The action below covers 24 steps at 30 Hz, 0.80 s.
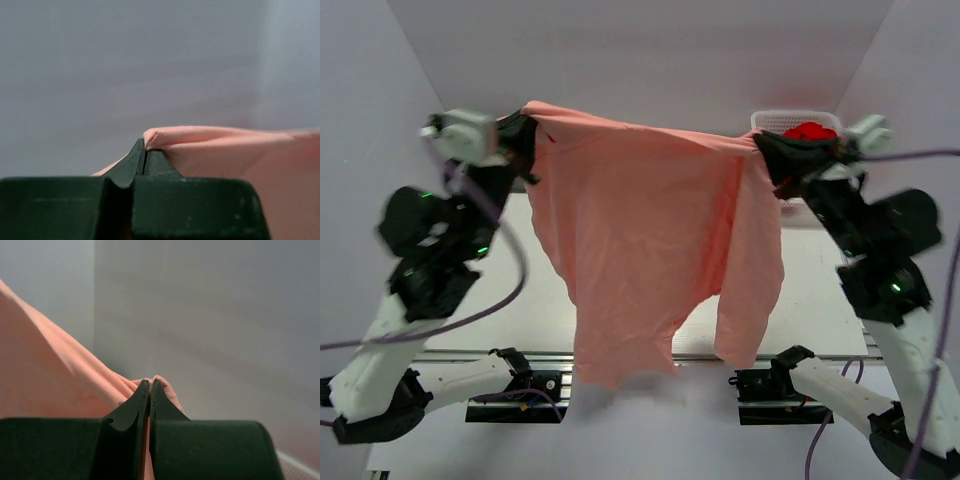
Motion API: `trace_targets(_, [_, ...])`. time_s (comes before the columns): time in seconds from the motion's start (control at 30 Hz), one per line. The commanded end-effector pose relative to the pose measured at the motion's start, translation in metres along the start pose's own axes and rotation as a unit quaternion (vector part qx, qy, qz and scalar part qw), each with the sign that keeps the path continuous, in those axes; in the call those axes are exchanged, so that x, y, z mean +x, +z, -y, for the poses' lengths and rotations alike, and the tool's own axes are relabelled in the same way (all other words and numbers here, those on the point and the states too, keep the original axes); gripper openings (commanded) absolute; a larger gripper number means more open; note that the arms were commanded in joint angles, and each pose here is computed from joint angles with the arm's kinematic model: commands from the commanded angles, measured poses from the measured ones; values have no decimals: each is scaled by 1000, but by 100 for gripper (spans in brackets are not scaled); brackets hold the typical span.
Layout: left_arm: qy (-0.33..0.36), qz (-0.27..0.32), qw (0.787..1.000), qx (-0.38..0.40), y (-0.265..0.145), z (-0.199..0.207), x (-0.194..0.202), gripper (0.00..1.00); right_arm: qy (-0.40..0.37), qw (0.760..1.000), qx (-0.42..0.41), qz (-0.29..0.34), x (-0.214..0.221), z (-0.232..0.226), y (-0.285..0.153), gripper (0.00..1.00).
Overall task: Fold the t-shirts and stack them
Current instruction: Flatten out the tshirt
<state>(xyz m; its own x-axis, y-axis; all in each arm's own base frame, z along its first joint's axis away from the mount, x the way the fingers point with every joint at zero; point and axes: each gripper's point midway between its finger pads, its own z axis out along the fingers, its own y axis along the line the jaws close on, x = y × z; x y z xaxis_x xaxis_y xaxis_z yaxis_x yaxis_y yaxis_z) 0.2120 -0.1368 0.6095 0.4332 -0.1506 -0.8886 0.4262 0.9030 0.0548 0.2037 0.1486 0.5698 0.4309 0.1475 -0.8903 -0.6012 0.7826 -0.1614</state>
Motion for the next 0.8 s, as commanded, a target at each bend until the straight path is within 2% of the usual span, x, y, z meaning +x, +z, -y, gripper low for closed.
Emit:
trace_targets(0.0, [82, -72, 966, -233, 23, -58, 70, 0, 2, 997, 64, -53, 73, 29, 37, 0])
trace_targets(0.03, [106, -91, 955, -263, 29, -61, 90, 0, 11, 994, 68, -88, 111, 31, 49, 0])
trace_targets(0.07, [147, -111, 941, -284, 48, -58, 122, 0, 23, 989, 87, -115, 139, 36, 52, 0])
trace_targets(0.1, [172, -143, 923, -313, 47, -62, 159, 0, 36, 985, 94, -137, 162, 38, 56, 0])
trace_targets(0.13, [191, -156, 914, -323, 54, -67, 183, 0, 48, 973, 103, -201, 227, 40, 65, 0])
trace_targets(0.17, [192, -175, 909, -326, 60, -67, 212, 0, 61, 963, 140, -221, 250, 49, 64, 0])
trace_targets(0.2, [212, -218, 896, -322, 70, -65, 268, 0, 71, 947, 152, -274, 314, 52, 69, 0])
trace_targets(0.23, [221, -249, 883, -332, 72, -83, 302, 0, 76, 938, 168, -293, 335, 55, 68, 0])
trace_targets(0.27, [203, -274, 876, -340, 76, -90, 331, 0, 86, 930, 169, -314, 355, 57, 67, 7])
trace_targets(0.3, [222, -328, 854, -338, 74, -95, 393, 0, 96, 914, 168, -358, 399, 53, 63, 17])
trace_targets(0.33, [223, -355, 837, -351, 71, -114, 420, 0, 104, 908, 164, -372, 419, 56, 77, 29])
trace_targets(0.37, [213, -356, 837, -357, 85, -120, 428, 6, 112, 893, 156, -407, 455, 52, 74, 43])
trace_targets(0.4, [206, -395, 822, -355, 78, -122, 454, 30, 118, 893, 151, -407, 453, 56, 88, 64])
trace_targets(0.43, [210, -431, 804, -352, 72, -129, 493, 44, 126, 868, 151, -456, 489, 55, 81, 69])
trace_targets(0.47, [191, -426, 814, -346, 88, -129, 492, 56, 129, 867, 150, -458, 485, 59, 89, 75])
trace_targets(0.53, [179, -443, 810, -341, 88, -129, 503, 99, 138, 854, 141, -482, 505, 54, 85, 82])
trace_targets(0.63, [162, -444, 820, -321, 90, -131, 507, 100, 142, 857, 145, -474, 499, 58, 90, 89])
trace_targets(0.77, [129, -441, 833, -308, 87, -123, 491, 100, 148, 856, 151, -471, 486, 58, 80, 89])
